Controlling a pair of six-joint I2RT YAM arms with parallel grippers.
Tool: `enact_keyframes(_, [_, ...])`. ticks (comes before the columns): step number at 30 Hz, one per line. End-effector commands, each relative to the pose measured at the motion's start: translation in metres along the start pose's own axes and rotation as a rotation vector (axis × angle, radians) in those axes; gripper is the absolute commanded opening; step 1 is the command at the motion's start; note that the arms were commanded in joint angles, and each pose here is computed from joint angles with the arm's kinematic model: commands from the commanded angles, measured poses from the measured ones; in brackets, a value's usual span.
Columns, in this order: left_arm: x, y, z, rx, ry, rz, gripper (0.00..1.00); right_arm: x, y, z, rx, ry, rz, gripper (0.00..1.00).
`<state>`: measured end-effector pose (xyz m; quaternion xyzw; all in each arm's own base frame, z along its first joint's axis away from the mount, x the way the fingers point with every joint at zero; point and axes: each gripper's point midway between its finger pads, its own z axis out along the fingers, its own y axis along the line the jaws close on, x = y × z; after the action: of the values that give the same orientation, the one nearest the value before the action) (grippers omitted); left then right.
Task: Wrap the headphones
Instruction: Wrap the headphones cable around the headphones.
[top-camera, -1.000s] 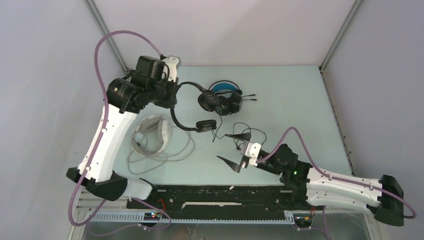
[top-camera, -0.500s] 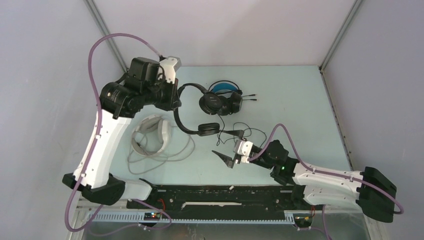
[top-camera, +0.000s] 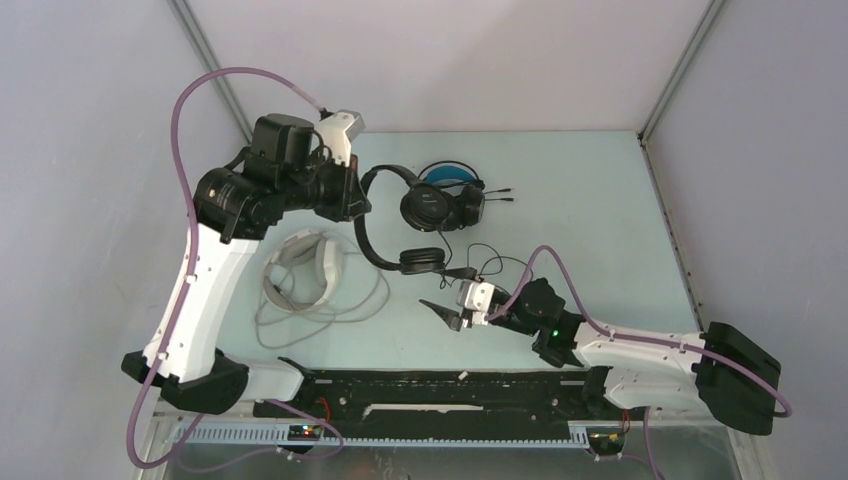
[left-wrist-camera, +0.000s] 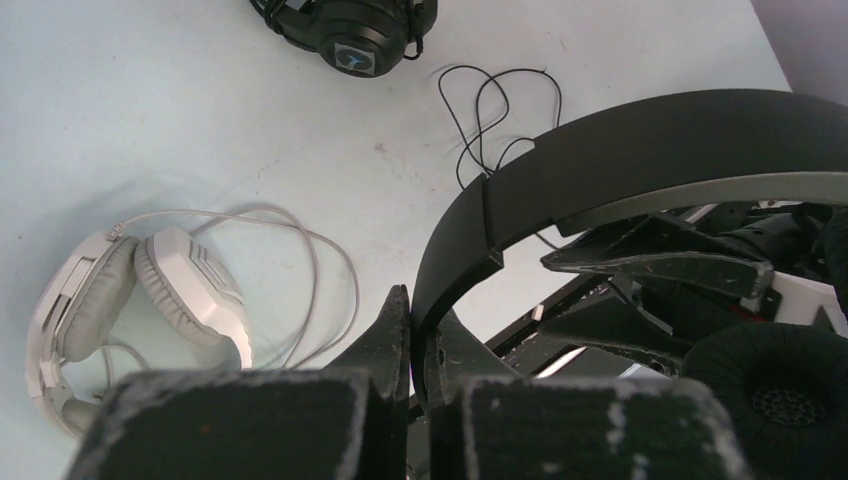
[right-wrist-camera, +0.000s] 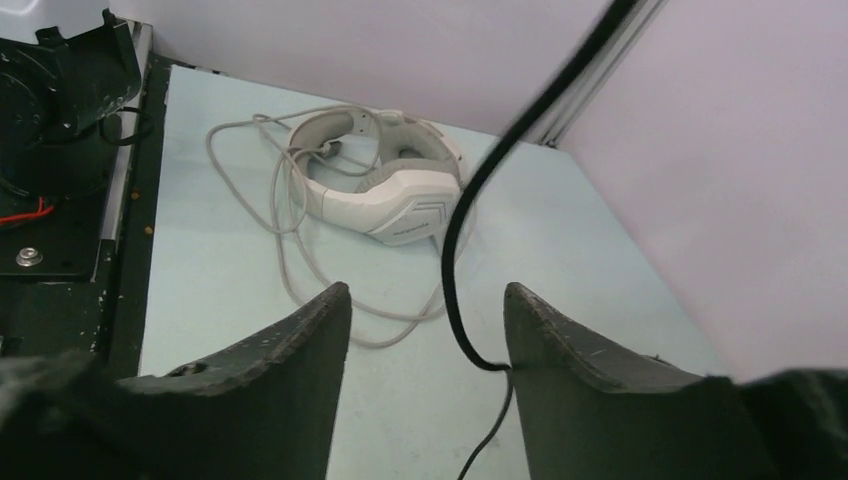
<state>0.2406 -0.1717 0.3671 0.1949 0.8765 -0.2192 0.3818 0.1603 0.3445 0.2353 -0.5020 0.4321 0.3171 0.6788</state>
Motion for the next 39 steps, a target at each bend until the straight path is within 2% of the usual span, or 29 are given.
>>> enact_keyframes(1, [-0.010,-0.015,-0.005,0.080,-0.053,0.002,0.00,-0.001,-0.015,0.002,0.066,-0.009,0.025,0.53])
enact_keyframes(5, [-0.007,-0.019,-0.005,0.109,-0.046,0.026,0.00,0.003,-0.024,-0.003,0.107,0.011,0.036,0.19])
enact_keyframes(7, [-0.004,-0.026,-0.006,0.162,-0.045,0.062,0.00,-0.001,-0.034,-0.006,0.148,0.007,0.034,0.06])
enact_keyframes(9, [0.001,-0.038,-0.003,0.240,-0.045,0.117,0.00,-0.005,-0.041,-0.009,0.177,0.003,0.027,0.01])
enact_keyframes(15, [0.020,-0.053,0.012,0.338,0.007,0.159,0.00,-0.007,-0.053,-0.019,0.205,0.018,0.026,0.00])
enact_keyframes(22, [0.031,-0.084,0.008,0.448,0.032,0.263,0.00,-0.011,-0.060,-0.021,0.210,0.024,0.017,0.00])
enact_keyframes(28, [0.039,-0.106,0.002,0.553,0.038,0.289,0.00,-0.016,-0.065,-0.020,0.211,0.016,0.019,0.00])
enact_keyframes(36, [0.065,-0.115,0.006,0.613,0.094,0.333,0.00,-0.027,-0.074,-0.020,0.215,0.010,0.014,0.00])
enact_keyframes(39, [0.073,-0.107,0.014,0.567,0.128,0.343,0.00,-0.028,-0.077,-0.022,0.221,0.017,0.015,0.00])
